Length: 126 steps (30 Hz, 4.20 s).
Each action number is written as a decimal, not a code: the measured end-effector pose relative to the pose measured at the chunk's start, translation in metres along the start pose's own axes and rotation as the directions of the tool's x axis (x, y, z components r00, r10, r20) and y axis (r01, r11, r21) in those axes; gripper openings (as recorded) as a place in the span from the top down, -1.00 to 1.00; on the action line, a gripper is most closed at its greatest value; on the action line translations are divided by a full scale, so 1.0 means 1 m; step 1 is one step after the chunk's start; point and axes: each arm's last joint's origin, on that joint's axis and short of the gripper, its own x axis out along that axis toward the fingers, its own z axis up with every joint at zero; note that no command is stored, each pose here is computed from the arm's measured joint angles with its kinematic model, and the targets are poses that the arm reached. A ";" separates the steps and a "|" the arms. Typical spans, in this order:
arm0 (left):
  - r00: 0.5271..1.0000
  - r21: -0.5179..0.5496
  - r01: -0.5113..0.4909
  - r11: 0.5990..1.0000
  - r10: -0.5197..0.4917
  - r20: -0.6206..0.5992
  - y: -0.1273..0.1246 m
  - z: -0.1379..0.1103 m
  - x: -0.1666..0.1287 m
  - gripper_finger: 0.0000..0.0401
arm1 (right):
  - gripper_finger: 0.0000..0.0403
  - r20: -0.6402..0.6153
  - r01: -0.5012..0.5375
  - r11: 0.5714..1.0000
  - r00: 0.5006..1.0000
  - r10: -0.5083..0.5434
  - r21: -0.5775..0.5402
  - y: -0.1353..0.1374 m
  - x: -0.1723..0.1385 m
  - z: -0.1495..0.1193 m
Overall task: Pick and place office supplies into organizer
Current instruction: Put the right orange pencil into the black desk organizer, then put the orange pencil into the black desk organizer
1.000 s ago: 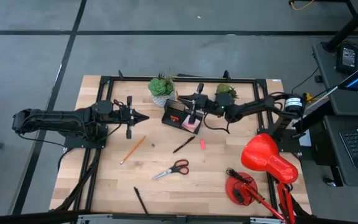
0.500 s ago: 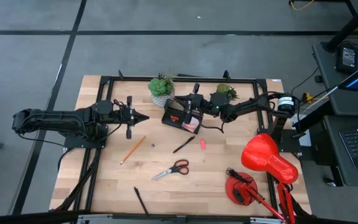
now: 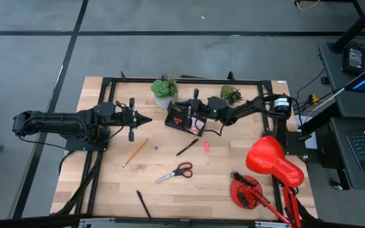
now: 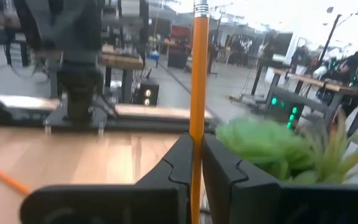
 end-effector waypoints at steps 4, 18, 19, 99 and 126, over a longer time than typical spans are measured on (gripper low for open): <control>1.000 0.000 0.000 1.000 0.000 -0.002 0.000 0.000 0.000 0.99 | 0.87 -0.063 -0.002 1.000 0.998 0.002 0.001 -0.002 0.000 -0.007; 1.000 -0.002 0.000 1.000 0.000 -0.002 0.000 0.000 0.000 0.99 | 0.87 -0.171 0.024 0.999 0.985 -0.020 0.026 -0.014 -0.002 -0.019; 1.000 -0.001 0.000 1.000 0.000 -0.002 0.000 0.000 0.000 0.99 | 0.87 -0.171 0.024 0.999 0.985 -0.019 0.026 -0.014 -0.002 -0.019; 0.974 -0.169 0.070 0.983 -0.104 -0.200 -0.046 -0.019 0.013 0.99 | 0.99 -0.187 -0.219 0.975 0.960 0.209 -0.035 0.054 -0.029 0.060; 0.607 -0.331 -0.306 0.893 -0.085 -0.790 -0.126 0.015 -0.002 0.99 | 0.99 -0.269 -0.302 0.952 0.921 0.281 -0.039 0.077 -0.036 0.054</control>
